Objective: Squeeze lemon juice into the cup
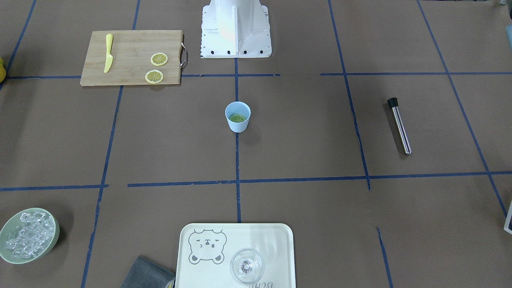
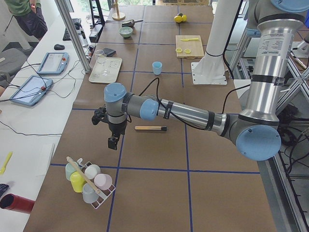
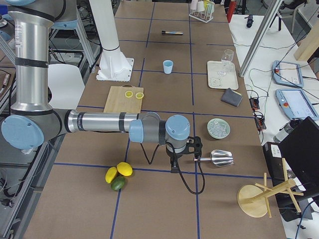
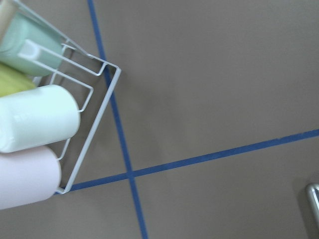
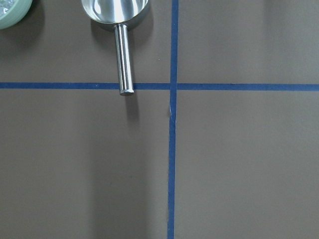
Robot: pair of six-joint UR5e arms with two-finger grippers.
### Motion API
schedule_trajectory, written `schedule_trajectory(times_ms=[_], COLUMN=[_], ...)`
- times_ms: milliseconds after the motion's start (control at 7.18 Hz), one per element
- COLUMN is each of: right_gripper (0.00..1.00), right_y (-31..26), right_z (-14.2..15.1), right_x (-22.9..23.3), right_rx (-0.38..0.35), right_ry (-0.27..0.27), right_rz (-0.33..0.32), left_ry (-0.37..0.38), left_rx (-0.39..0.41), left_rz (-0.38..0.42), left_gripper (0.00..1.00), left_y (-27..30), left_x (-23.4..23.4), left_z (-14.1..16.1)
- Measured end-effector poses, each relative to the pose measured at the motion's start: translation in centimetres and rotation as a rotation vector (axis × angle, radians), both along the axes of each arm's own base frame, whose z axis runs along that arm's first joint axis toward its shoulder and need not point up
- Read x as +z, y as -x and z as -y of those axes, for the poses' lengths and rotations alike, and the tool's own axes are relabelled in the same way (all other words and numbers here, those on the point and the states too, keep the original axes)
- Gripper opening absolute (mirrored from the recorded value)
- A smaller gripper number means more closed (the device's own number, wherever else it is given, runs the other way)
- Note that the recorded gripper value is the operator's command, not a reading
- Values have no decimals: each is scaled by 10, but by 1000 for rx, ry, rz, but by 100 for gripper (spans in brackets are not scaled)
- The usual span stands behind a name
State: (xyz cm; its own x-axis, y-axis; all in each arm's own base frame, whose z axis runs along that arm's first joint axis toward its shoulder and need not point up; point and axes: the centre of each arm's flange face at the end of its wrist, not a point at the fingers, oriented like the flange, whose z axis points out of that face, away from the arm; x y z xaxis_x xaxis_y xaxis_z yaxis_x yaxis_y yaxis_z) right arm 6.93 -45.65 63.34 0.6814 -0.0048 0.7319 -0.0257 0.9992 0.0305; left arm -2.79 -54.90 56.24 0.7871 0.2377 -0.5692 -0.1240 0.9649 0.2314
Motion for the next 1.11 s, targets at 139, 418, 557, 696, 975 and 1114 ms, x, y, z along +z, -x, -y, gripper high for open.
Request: schedule_trajectory(times_ms=[139, 418, 557, 696, 975, 1114], right_gripper=[100, 100, 100, 100, 100, 100], right_y=[0, 0, 0, 0, 0, 0], right_z=[1, 1, 2, 2, 2, 2], right_x=[-2, -3, -4, -4, -4, -3], right_rx=[1, 2, 2, 2, 2, 2], right_ry=[-2, -5, -6, -6, -6, -5], right_rz=[2, 2, 2, 2, 2, 2], left_ry=[14, 93, 123, 133, 149, 167], left_rx=[10, 25, 25, 21, -3, -23], left_rz=[-3, -72, -105, -124, -136, -138], left_gripper=[100, 100, 100, 100, 100, 100], left_y=[24, 43, 43, 43, 42, 42], left_x=[19, 74, 89, 91, 86, 86], left_z=[-4, -20, -32, -38, -40, -40])
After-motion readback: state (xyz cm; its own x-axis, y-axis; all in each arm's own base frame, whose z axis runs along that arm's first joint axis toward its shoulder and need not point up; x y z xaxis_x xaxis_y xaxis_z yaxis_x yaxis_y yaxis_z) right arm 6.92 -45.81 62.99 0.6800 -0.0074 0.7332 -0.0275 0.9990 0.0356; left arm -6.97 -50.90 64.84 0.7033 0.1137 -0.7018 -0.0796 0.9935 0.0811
